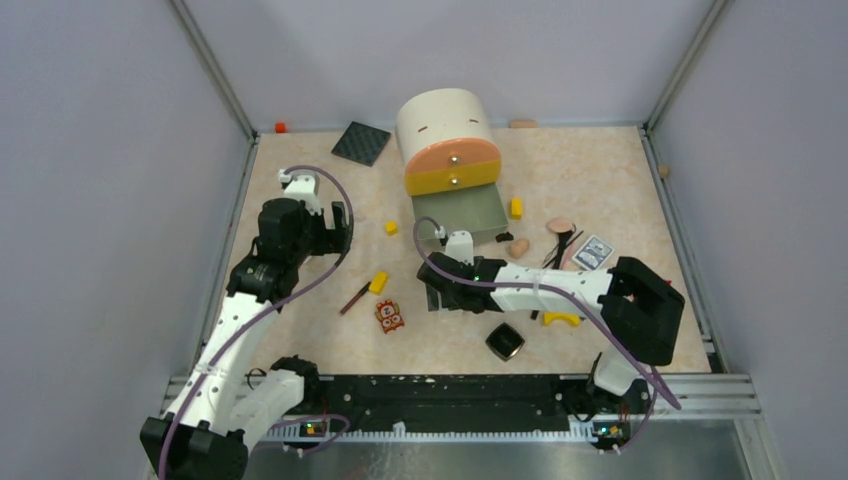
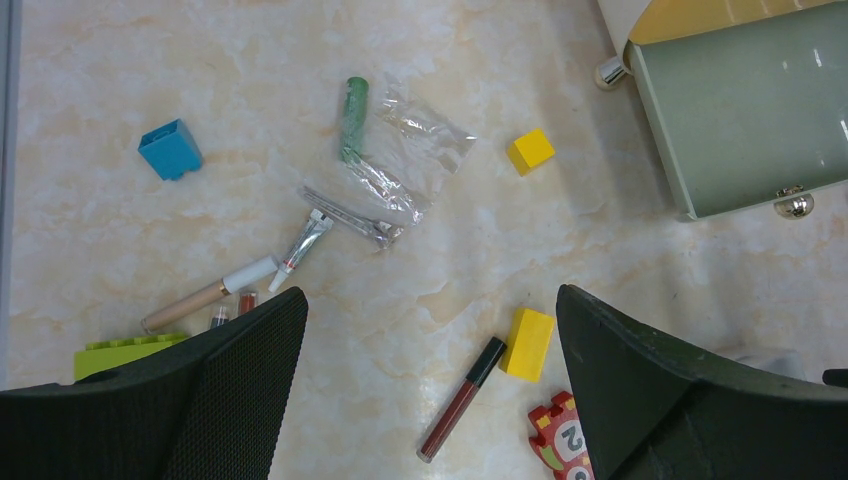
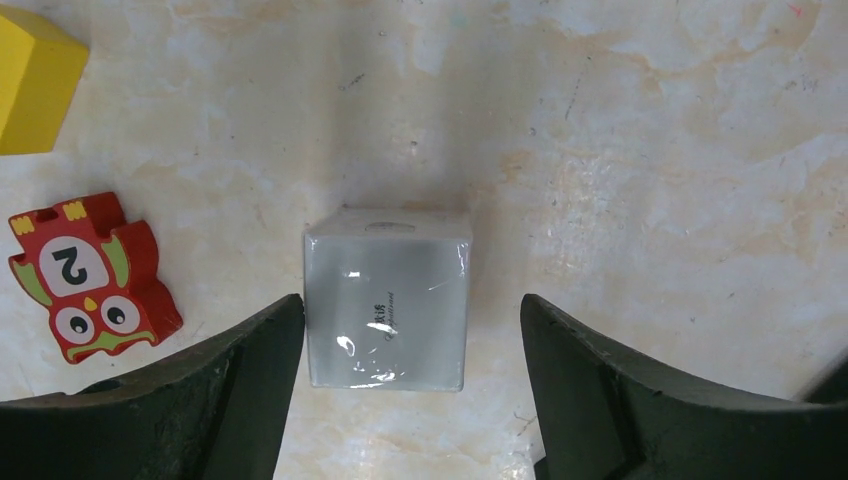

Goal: Organize the makeup
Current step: Pick up the makeup from the center of the board.

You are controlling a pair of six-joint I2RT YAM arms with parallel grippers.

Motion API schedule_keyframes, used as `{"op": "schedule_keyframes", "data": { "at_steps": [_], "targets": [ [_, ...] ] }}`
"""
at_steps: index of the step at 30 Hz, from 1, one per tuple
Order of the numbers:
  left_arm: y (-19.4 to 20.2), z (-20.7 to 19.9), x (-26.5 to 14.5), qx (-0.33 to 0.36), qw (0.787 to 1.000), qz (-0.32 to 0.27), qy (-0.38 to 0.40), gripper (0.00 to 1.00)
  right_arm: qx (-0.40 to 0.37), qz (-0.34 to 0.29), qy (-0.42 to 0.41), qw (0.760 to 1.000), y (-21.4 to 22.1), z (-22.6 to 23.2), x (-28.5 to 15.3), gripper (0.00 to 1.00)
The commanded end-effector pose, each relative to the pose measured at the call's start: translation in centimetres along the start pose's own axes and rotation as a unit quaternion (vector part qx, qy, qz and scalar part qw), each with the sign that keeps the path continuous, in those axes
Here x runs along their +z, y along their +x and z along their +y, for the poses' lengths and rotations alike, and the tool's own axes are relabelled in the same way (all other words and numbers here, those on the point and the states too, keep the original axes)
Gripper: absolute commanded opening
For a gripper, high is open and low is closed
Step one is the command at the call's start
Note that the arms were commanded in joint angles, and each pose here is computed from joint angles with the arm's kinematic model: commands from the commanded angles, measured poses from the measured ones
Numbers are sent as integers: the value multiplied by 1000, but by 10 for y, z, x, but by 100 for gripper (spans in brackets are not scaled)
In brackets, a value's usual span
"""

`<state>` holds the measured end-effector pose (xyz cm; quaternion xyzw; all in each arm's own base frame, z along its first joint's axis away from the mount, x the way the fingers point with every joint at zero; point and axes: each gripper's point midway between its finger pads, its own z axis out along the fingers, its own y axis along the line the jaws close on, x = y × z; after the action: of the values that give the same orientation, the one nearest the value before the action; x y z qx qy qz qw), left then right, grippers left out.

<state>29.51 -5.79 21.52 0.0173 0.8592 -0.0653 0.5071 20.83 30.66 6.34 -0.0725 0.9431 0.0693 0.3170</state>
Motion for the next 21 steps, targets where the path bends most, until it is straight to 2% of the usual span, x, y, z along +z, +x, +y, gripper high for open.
{"op": "schedule_keyframes", "data": {
  "at_steps": [1,4,10,13,17,21],
  "targets": [
    [-12,-3,-4,2,1000,-28,7,99,2,2,3,1000,-1,6,-2,77],
    [-13,-3,-4,1,1000,-29,8,99,-5,12,-2,1000,3,8,0,74],
    [-12,-3,-4,1,1000,-28,8,99,-16,17,-18,1000,6,15,1,63],
    [-13,-2,-4,1,1000,-29,6,99,-18,13,-17,1000,4,15,0,51],
    [-13,-2,-4,1,1000,-29,6,99,-17,-13,-18,1000,-13,14,-11,34],
    [-13,-2,-4,1,1000,-30,6,99,-11,-63,-23,998,-47,13,-34,30]
  ]
}}
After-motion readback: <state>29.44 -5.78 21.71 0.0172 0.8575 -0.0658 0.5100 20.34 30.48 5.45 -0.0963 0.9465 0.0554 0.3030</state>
